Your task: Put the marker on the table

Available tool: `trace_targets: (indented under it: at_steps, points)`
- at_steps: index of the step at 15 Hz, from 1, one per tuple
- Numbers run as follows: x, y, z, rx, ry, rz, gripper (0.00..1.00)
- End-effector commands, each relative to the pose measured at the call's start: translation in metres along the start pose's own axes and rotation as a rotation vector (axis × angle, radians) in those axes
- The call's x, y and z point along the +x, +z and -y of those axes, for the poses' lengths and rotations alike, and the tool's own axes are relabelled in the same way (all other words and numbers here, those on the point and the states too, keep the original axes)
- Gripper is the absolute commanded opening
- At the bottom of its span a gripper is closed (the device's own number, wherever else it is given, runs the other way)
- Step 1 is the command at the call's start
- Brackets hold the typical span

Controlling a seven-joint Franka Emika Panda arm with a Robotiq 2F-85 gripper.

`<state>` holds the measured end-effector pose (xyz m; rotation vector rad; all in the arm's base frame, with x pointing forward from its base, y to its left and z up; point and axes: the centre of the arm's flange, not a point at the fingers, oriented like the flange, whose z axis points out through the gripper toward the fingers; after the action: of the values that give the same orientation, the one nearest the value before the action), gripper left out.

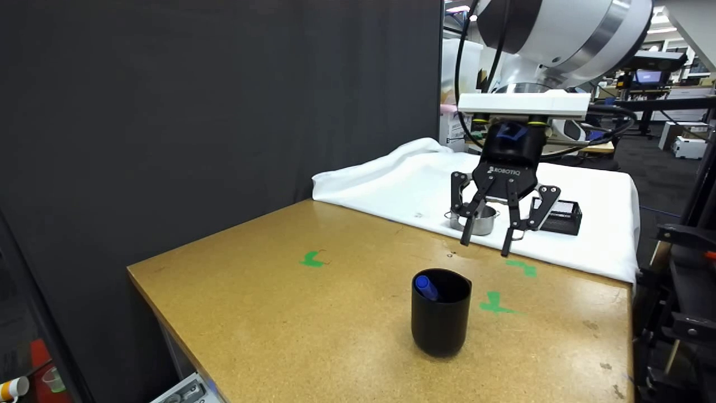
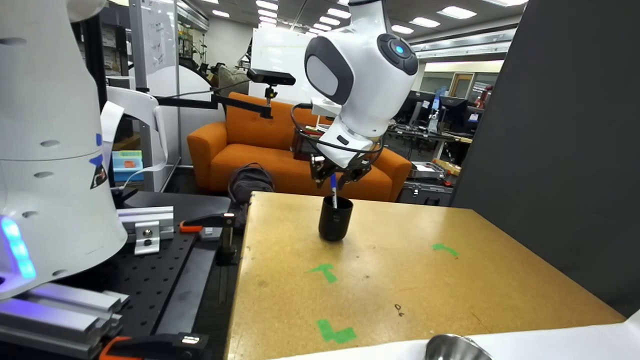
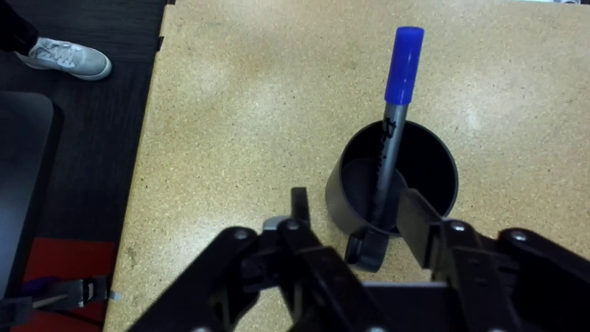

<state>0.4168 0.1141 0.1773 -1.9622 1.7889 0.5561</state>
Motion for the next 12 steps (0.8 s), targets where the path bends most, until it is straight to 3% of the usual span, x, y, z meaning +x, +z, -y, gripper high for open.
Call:
trace_targets:
  at_steps: [1, 3, 5, 7, 8, 9, 11, 12]
  points:
    - [-0.003, 0.026, 0.012, 0.023, -0.03, -0.015, 0.57]
    - [-0.006, 0.04, 0.021, 0.019, -0.043, -0.025, 0.76]
    - [-0.009, 0.054, 0.03, 0.013, -0.053, -0.035, 0.8]
    - [-0.011, 0.063, 0.039, 0.013, -0.06, -0.042, 0.71]
    - [-0.012, 0.067, 0.043, 0.016, -0.063, -0.044, 0.53]
    - [-0.014, 0.07, 0.047, 0.017, -0.064, -0.043, 0.43]
    - [-0.015, 0.073, 0.052, 0.022, -0.068, -0.044, 0.53]
    - [-0.015, 0.074, 0.055, 0.027, -0.07, -0.045, 0.53]
